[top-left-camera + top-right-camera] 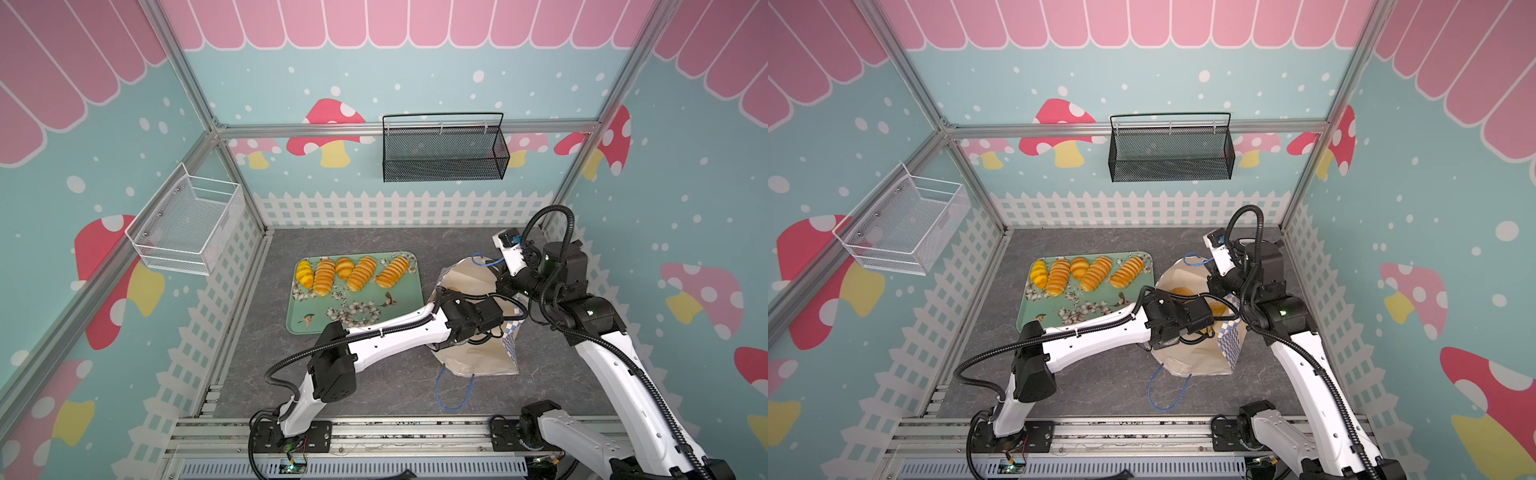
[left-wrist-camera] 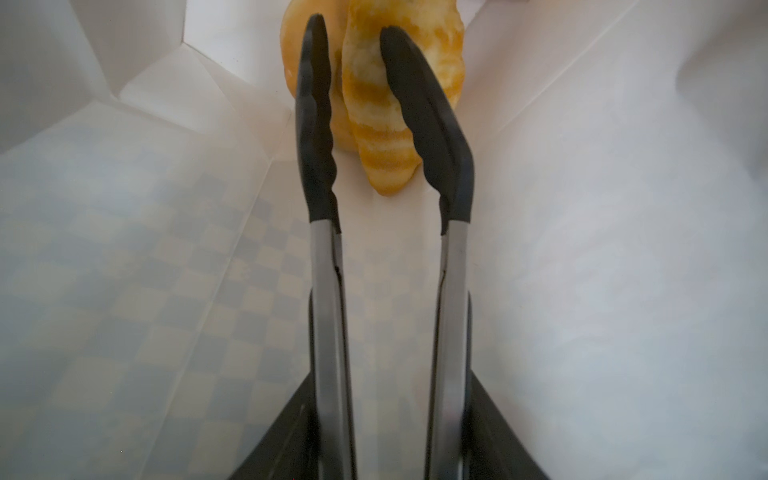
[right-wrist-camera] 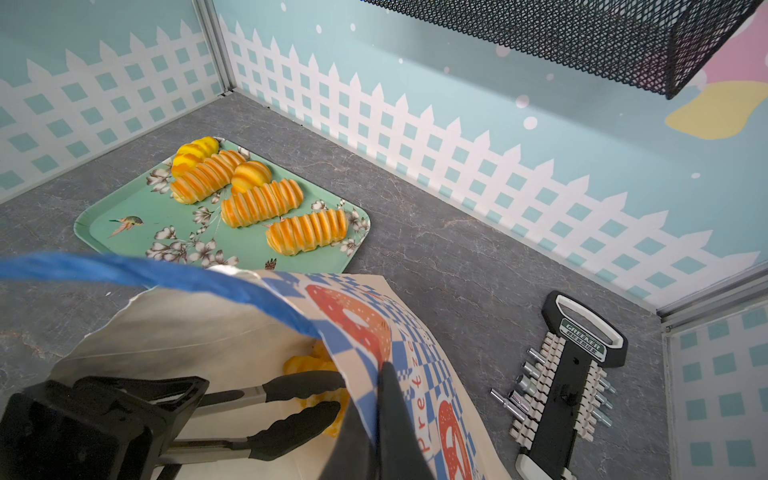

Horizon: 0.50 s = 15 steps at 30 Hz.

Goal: Take the fake bread out of the paper bag
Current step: 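Close the tongs on a striped yellow bread inside the bag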

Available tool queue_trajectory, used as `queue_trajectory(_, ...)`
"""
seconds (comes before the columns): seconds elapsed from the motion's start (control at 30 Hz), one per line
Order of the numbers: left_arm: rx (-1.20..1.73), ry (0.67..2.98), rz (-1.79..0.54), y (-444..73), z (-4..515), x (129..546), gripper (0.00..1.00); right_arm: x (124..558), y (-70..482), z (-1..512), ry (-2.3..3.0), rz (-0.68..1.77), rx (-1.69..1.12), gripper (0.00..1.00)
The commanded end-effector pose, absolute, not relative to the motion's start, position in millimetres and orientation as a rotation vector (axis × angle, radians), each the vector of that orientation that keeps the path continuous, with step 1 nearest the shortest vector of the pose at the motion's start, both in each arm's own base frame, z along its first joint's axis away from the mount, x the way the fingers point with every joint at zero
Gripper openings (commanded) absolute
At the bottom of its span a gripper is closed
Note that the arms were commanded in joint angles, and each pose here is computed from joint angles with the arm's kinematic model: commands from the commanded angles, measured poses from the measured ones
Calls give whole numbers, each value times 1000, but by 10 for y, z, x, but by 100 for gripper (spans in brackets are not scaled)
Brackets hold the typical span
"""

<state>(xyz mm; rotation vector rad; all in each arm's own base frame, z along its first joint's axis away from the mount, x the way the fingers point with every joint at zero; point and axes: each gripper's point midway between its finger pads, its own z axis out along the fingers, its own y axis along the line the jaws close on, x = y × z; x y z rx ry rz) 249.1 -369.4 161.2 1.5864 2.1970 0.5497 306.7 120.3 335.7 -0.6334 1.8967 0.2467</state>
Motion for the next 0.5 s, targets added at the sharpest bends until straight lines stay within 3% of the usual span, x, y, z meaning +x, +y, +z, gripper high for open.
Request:
queue_trajectory(0.0, 1588, 2245, 488, -3614, 1629, 2517, 48, 2988, 1313, 3599, 1824, 317, -652, 0)
queue_trajectory(0.47, 1534, 2224, 369, -3625, 1939, 2473, 50, 2988, 1289, 3594, 1824, 297, -651, 0)
